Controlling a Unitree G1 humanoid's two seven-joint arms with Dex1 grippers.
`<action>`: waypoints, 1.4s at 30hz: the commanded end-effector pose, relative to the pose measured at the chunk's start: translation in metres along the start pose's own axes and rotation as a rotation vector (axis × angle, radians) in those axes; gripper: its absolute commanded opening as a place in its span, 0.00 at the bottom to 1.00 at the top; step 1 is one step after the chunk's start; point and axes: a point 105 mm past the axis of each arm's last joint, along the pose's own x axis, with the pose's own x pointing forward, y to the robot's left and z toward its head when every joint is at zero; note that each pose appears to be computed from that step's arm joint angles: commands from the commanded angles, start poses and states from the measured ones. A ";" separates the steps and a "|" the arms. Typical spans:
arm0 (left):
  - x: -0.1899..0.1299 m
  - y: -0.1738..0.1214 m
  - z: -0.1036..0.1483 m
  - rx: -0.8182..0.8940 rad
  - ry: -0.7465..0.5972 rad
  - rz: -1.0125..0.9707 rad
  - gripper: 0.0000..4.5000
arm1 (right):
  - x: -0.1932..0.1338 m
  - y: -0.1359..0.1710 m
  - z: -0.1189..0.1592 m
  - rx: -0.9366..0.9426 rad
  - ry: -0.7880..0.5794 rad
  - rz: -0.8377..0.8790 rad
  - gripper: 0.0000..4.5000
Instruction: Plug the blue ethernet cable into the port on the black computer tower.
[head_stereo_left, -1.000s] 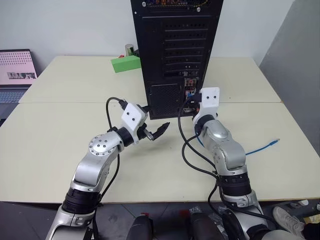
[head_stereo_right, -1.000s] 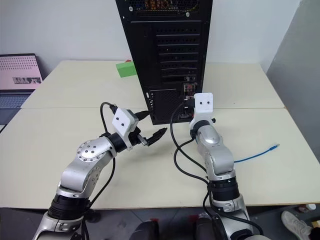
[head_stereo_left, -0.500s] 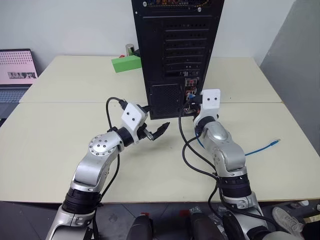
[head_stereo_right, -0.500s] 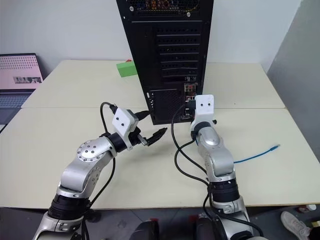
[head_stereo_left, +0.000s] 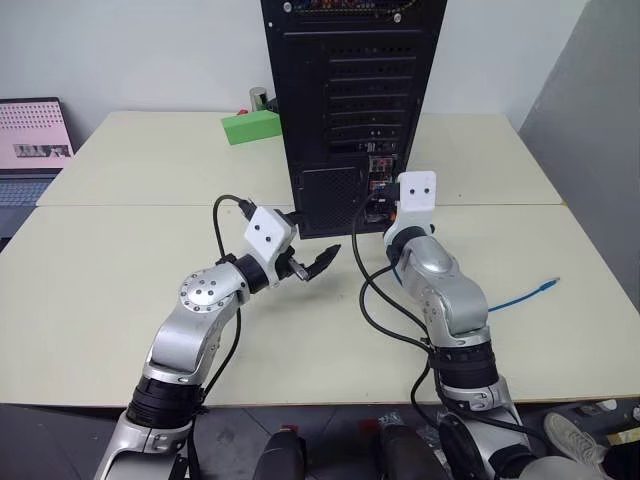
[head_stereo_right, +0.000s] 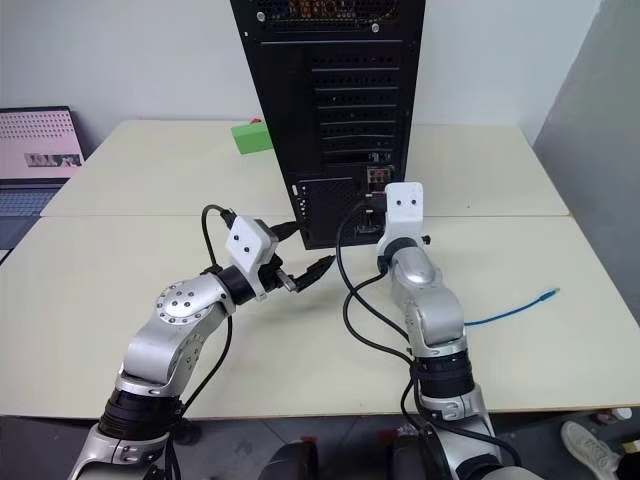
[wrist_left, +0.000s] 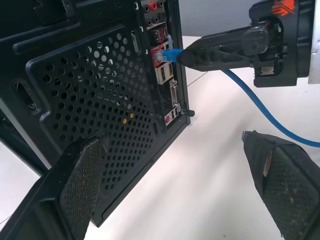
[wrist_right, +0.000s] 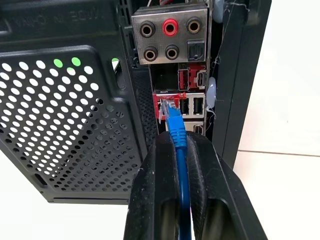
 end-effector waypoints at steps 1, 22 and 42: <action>-0.002 0.004 0.012 0.023 -0.042 0.025 1.00 | 0.000 0.007 0.027 0.042 -0.062 -0.016 0.00; -0.002 0.016 0.017 0.001 -0.047 0.073 1.00 | 0.010 0.036 0.051 0.121 -0.056 0.006 0.00; -0.003 0.018 0.016 -0.004 -0.046 0.079 1.00 | -0.006 0.031 0.026 0.136 -0.018 0.182 0.33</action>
